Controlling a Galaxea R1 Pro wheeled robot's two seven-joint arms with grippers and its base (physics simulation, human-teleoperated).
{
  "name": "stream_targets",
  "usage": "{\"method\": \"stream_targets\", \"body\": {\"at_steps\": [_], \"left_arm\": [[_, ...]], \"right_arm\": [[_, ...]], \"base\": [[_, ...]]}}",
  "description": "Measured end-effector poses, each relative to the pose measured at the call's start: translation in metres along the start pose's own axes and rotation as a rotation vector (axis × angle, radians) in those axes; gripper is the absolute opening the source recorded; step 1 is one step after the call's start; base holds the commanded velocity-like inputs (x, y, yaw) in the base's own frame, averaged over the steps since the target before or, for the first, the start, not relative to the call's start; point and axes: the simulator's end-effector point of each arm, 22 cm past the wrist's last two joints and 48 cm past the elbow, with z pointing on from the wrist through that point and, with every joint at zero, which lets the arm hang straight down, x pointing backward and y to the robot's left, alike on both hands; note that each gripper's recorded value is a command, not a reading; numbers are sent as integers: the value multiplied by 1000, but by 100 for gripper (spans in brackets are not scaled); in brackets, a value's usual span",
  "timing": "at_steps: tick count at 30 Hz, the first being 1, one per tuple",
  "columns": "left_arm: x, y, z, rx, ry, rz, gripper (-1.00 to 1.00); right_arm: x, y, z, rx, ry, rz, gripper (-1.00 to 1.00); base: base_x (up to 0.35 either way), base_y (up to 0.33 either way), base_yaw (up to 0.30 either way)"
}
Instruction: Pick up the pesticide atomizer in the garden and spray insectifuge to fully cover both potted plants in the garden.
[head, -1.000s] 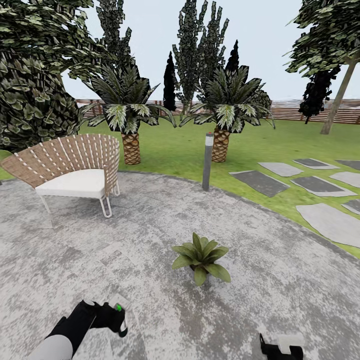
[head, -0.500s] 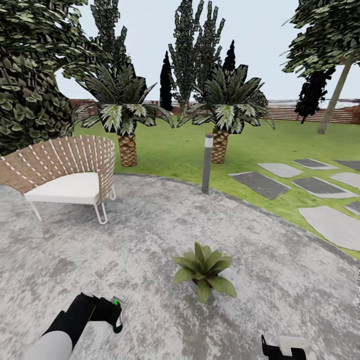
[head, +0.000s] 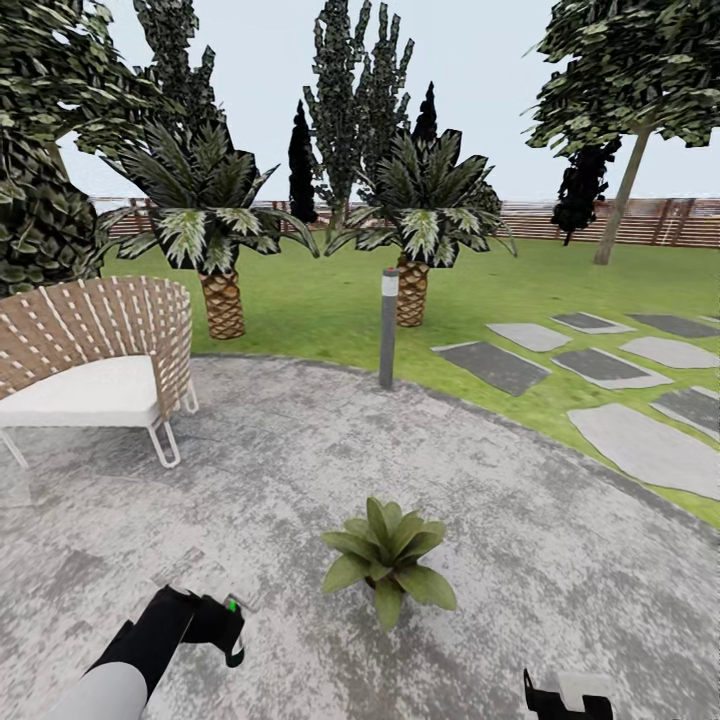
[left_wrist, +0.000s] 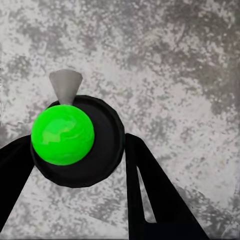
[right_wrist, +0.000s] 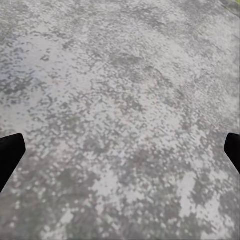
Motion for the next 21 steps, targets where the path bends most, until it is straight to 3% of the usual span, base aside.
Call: {"method": "stream_targets", "body": {"at_steps": [3,9,13,15,20,21], "left_arm": [[5,3,0,-9,31,43,-100],[9,-1,1,2,44,56,-100],[18,-8,3,9,99,154,-100],[21,-13,3,26,115,183,-100],[21,-18,2,51,126,191,-100],[33,-18,1,51,171,157,-100]], "right_arm": [[0,0,0,0,0,0,100],[0,0,0,0,0,0,100],[0,0,0,0,0,0,100],[0,0,0,0,0,0,100],[0,0,0,0,0,0,100],[-1,-1,0,0,-5,0,100]], "base": [[1,0,-229],[0,0,-294],[0,0,-294],[0,0,-275],[13,0,-145],[61,0,0]]}}
